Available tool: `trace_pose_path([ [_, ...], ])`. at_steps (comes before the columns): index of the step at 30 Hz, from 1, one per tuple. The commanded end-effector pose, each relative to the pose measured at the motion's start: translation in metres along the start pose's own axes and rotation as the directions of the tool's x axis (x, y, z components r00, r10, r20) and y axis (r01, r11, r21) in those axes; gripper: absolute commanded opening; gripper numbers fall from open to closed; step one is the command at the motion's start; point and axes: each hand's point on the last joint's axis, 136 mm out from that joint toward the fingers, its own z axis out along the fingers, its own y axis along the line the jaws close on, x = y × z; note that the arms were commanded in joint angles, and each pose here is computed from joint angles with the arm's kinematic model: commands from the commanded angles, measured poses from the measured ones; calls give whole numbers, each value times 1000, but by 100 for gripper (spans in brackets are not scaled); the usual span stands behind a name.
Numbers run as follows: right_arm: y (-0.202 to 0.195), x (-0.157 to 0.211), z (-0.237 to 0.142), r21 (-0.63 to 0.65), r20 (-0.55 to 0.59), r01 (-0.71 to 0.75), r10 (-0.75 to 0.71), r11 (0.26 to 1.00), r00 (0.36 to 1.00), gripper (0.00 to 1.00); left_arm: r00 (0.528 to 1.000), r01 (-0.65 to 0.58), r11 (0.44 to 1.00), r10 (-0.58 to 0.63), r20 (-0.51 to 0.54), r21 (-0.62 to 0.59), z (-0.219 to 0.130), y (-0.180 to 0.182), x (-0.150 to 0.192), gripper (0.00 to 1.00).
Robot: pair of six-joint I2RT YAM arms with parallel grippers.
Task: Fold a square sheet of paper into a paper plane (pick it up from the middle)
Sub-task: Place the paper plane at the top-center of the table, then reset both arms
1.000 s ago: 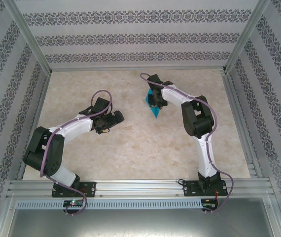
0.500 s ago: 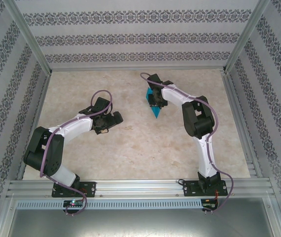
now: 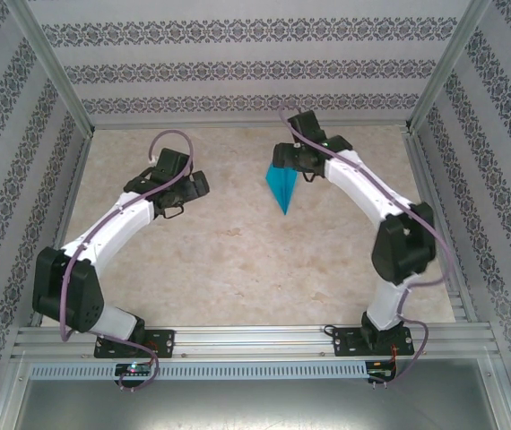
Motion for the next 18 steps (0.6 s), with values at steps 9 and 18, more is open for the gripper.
trace_pose_path([
  [9, -170, 10, -79, 390, 387, -144, -20, 910, 922, 98, 896, 56, 930, 114, 429, -363, -42, 138, -35, 100],
  [18, -233, 72, -45, 477, 425, -171, -56, 862, 903, 98, 844, -73, 933, 246, 476, -354, -12, 154, -15, 100],
])
